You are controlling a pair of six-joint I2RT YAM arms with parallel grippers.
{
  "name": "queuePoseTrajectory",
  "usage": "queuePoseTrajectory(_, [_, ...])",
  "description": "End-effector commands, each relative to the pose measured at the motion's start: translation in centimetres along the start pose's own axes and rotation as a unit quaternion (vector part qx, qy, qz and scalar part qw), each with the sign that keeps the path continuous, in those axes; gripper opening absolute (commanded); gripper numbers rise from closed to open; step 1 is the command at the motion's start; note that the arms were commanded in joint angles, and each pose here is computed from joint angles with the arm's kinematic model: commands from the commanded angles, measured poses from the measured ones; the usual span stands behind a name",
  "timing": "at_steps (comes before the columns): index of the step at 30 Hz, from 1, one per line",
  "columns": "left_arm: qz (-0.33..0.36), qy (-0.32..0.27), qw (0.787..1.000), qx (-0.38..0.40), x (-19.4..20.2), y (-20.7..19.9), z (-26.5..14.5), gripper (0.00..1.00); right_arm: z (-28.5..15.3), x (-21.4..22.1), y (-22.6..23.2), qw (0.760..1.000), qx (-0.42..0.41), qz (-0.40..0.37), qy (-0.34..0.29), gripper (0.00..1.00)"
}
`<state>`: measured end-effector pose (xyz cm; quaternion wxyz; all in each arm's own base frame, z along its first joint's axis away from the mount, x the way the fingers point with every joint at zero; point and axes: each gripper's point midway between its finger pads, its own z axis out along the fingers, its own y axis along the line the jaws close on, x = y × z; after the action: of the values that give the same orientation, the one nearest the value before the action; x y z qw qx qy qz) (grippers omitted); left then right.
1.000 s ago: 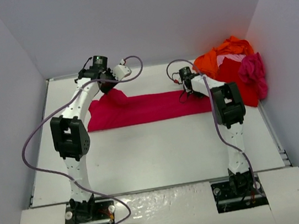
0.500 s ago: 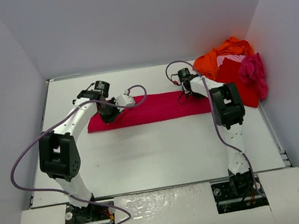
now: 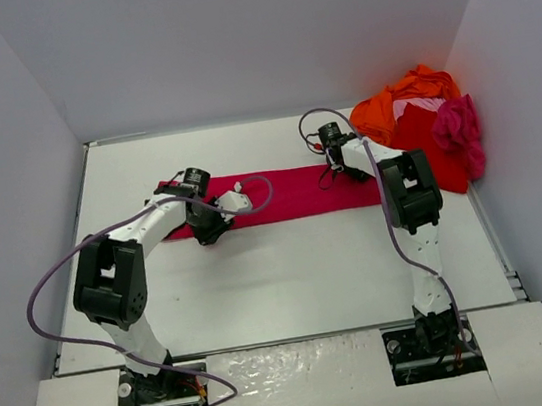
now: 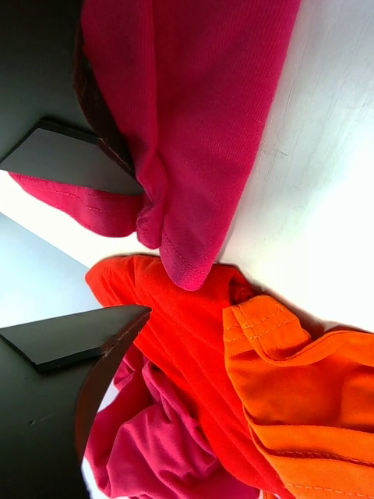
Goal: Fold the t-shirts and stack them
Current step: Fold the other side of the tshirt into a rectangle
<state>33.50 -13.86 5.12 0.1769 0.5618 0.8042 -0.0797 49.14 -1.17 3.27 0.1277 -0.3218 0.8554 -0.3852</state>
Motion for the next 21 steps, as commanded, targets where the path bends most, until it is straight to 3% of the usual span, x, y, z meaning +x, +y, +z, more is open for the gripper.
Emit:
queuePoseTrajectory(1, [-0.024, -0.098, 0.983, -0.154, -4.9, 8.0, -6.1, 0.31, -1.9, -0.5, -1.0, 1.0, -0.002, 0.022, -0.017, 0.57])
queuePoseTrajectory(7, [-0.053, -0.12, 0.974, -0.184, -5.6, 10.7, -8.1, 0.31, -3.2, -1.0, -1.8, 0.998, -0.005, 0.038, -0.039, 0.53])
queuePoseTrajectory(10, [-0.048, -0.122, 0.976, -0.175, -5.9, 10.6, -8.4, 0.3, -4.1, -1.5, -1.9, 0.998, -0.001, 0.038, -0.049, 0.37])
queuePoseTrajectory(21, [-0.042, -0.104, 0.981, -0.159, -5.7, 11.2, -6.8, 0.26, -6.5, -2.5, -1.3, 0.997, 0.003, 0.035, -0.07, 0.39])
